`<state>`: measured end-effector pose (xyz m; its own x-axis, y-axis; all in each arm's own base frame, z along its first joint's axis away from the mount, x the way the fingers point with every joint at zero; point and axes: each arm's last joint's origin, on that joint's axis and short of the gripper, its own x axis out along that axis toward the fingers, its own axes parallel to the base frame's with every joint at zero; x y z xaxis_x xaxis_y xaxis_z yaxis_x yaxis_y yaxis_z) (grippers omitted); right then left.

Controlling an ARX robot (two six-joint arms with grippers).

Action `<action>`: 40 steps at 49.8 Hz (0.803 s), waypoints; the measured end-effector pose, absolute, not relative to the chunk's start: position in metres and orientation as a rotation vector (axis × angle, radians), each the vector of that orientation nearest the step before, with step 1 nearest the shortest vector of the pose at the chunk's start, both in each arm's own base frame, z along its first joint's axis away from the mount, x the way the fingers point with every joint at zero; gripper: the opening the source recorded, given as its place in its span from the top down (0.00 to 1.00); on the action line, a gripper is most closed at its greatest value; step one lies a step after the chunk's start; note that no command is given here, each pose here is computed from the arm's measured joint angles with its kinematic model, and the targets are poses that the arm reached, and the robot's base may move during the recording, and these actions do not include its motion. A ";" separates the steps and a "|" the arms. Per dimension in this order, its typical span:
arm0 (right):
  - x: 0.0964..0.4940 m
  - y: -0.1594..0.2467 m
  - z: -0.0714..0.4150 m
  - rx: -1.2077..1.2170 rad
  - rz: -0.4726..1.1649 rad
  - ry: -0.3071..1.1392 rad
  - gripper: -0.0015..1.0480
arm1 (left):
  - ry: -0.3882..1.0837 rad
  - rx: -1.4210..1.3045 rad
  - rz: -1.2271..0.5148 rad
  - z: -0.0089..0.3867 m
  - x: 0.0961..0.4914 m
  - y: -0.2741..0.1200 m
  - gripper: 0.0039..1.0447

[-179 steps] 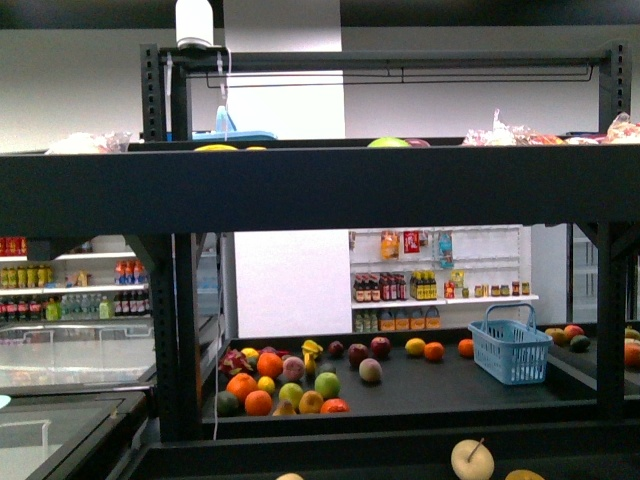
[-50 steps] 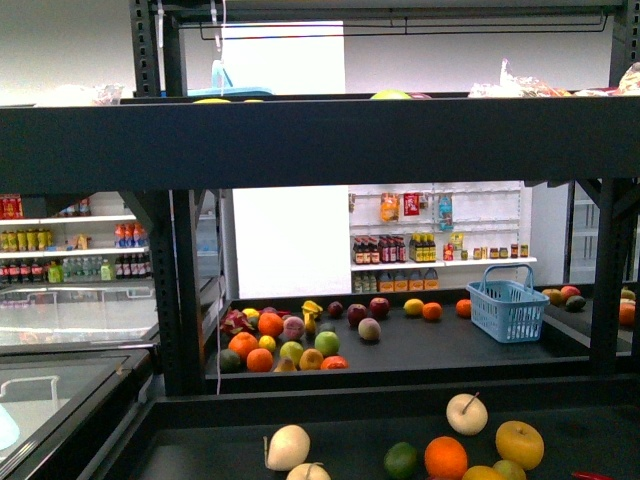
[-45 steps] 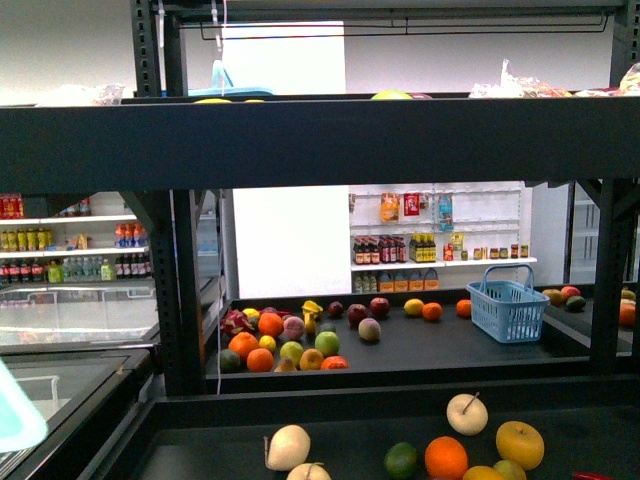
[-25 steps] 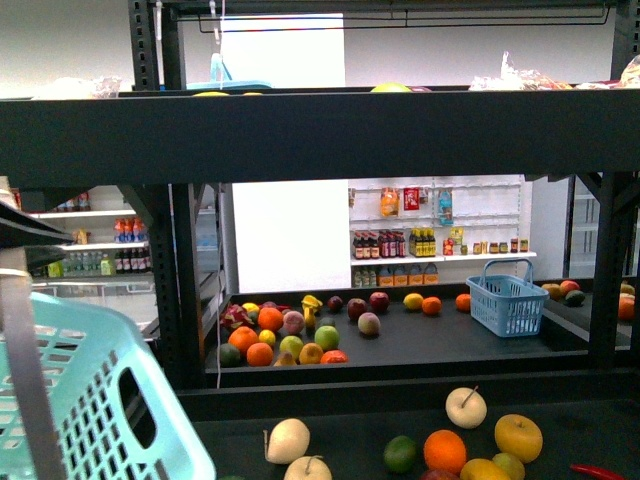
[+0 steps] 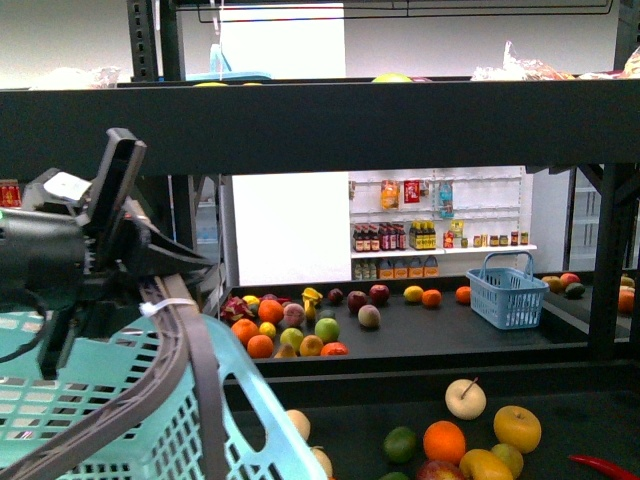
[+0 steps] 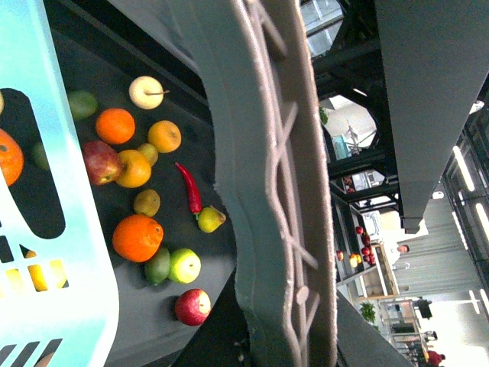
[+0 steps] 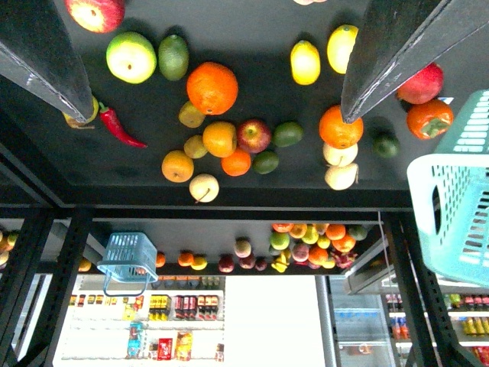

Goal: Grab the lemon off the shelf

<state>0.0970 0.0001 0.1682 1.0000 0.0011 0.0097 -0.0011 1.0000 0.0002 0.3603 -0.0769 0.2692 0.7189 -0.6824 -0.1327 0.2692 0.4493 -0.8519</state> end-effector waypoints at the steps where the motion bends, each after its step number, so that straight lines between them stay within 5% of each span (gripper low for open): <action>1: 0.097 0.000 0.168 0.000 0.001 -0.010 0.07 | 0.504 -0.930 -0.624 0.269 0.361 -0.079 0.91; 40: 0.097 0.000 0.168 0.000 0.001 -0.010 0.07 | 0.548 -0.964 -0.689 0.254 0.373 -0.141 0.91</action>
<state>0.0970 0.0001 0.1682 1.0000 0.0008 0.0097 -0.0008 1.0000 0.0002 0.3730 -0.1409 0.2542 0.6644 -0.7380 -0.1178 0.2806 0.3924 -0.8759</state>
